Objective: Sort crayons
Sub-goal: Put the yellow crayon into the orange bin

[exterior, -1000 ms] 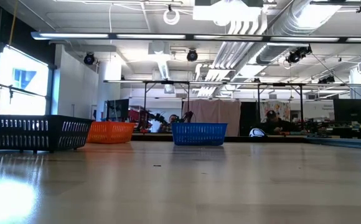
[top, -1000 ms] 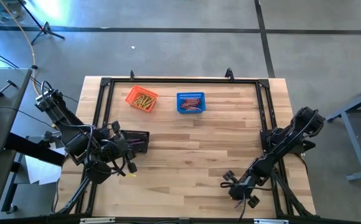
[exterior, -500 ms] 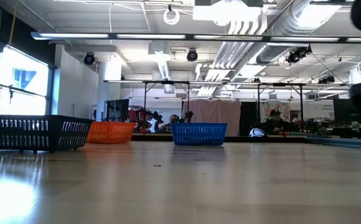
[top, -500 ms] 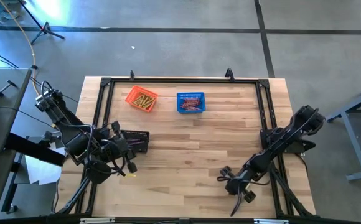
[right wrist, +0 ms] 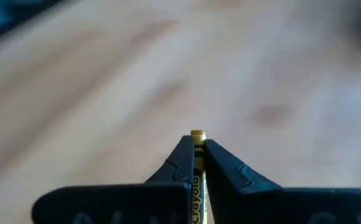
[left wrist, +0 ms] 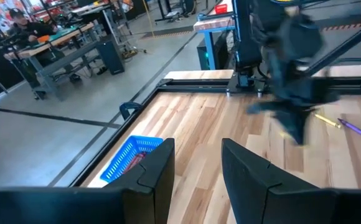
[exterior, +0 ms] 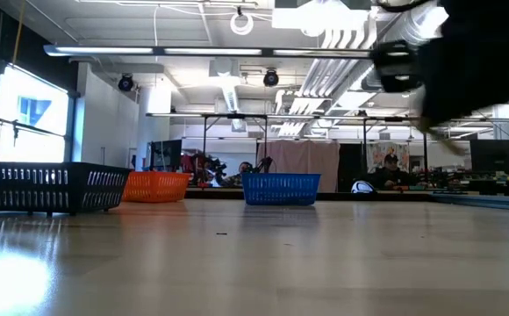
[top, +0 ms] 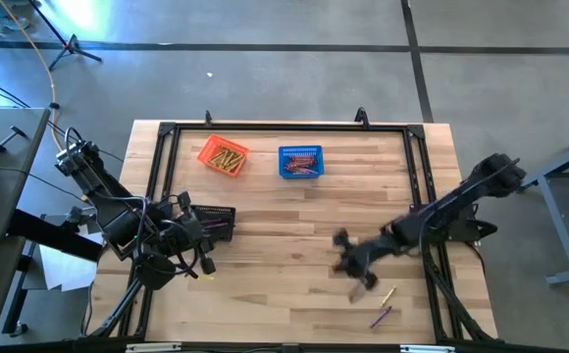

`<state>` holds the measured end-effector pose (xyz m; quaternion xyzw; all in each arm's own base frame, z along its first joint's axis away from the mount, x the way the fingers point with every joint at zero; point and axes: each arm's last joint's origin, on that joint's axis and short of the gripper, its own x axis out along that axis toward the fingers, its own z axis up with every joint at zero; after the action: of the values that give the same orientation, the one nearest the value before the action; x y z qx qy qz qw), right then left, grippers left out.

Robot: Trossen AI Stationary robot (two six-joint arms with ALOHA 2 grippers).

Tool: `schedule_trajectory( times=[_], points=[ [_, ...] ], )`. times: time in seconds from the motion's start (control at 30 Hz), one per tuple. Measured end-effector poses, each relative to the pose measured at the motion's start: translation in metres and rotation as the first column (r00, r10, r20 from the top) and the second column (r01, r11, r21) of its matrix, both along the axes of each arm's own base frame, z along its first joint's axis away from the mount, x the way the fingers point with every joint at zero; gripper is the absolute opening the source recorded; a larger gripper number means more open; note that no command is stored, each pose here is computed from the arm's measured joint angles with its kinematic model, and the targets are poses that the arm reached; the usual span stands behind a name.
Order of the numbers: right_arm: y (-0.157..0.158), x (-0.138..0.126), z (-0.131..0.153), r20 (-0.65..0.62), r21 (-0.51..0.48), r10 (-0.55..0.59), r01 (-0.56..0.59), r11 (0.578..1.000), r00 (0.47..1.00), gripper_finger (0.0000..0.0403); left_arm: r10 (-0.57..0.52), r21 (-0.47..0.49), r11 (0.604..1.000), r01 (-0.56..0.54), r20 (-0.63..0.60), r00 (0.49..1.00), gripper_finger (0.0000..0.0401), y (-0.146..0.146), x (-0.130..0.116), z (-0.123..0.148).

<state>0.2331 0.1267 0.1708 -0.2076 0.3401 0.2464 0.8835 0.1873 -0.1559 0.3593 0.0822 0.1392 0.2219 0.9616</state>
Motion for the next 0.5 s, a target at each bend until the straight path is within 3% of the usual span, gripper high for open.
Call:
schedule_trajectory(
  times=[0.1, 0.2, 0.33, 0.5],
  points=[
    [-0.031, 0.018, 0.013, 0.160, -0.061, -0.201, 0.213, 0.975, 0.966, 0.0008, -0.017, -0.011, 1.000, 0.017, -0.010, 1.000, 0.0117, -0.001, 0.000, 0.000],
    [-0.066, 0.037, 0.024, 0.279, 0.005, -0.358, 0.372, 0.928, 0.891, 0.0008, -0.028, -0.017, 0.999, 0.027, -0.016, 0.999, 0.0117, -0.001, 0.000, -0.001],
    [-0.107, 0.061, 0.032, 0.433, 0.131, -0.402, 0.385, 0.914, 0.807, 0.0009, -0.031, -0.012, 0.999, 0.031, -0.024, 0.999, 0.0117, -0.001, 0.001, -0.002],
    [-0.146, 0.102, 0.042, 0.540, 0.179, -0.416, 0.383, 0.906, 0.732, 0.0009, -0.030, -0.006, 1.000, 0.030, -0.026, 0.999, 0.0117, -0.001, 0.001, -0.002]
  ],
)
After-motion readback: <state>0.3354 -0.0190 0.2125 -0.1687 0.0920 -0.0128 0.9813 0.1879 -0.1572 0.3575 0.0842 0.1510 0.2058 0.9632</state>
